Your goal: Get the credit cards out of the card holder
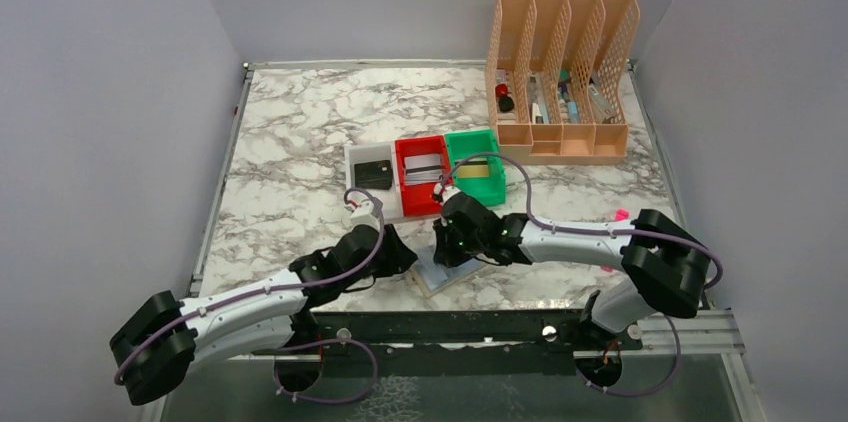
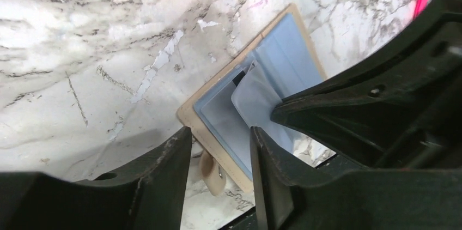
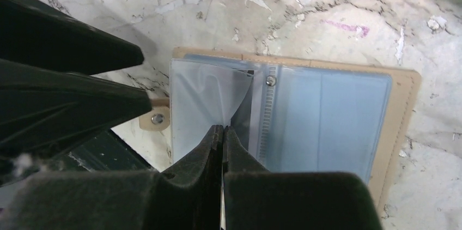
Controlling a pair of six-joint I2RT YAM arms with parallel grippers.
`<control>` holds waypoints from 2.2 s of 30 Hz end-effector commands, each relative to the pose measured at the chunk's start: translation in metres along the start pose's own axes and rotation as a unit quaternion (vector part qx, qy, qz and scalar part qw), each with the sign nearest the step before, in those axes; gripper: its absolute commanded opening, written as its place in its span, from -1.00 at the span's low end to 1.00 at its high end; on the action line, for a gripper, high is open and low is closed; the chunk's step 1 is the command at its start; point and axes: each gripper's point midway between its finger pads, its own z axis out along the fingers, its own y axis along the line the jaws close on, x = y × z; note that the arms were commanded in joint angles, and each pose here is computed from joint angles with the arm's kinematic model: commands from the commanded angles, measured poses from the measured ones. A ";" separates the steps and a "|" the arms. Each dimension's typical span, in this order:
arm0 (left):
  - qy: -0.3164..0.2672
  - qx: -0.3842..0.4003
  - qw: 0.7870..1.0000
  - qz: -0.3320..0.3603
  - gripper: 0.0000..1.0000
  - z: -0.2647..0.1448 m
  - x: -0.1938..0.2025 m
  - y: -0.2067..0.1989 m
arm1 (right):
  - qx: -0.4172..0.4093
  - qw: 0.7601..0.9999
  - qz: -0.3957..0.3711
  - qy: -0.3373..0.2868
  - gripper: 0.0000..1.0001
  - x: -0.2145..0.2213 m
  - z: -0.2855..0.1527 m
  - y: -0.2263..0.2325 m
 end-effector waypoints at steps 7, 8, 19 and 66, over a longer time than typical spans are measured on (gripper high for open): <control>-0.035 0.065 0.997 0.002 0.05 -0.020 -0.027 -0.040 | -0.114 0.991 0.072 -0.008 -0.89 -0.007 -0.006 0.010; -0.032 0.084 0.996 0.001 0.06 -0.020 -0.026 -0.047 | -0.119 0.990 0.075 -0.006 -0.89 -0.006 -0.006 0.009; 0.003 0.100 0.994 -0.037 0.06 0.008 -0.005 -0.056 | -0.134 0.986 0.096 0.000 -0.90 -0.004 -0.003 -0.001; 0.110 0.171 0.978 0.039 -0.31 0.091 0.039 -0.142 | 0.211 0.945 0.176 -0.179 -0.04 -0.015 -0.101 -0.133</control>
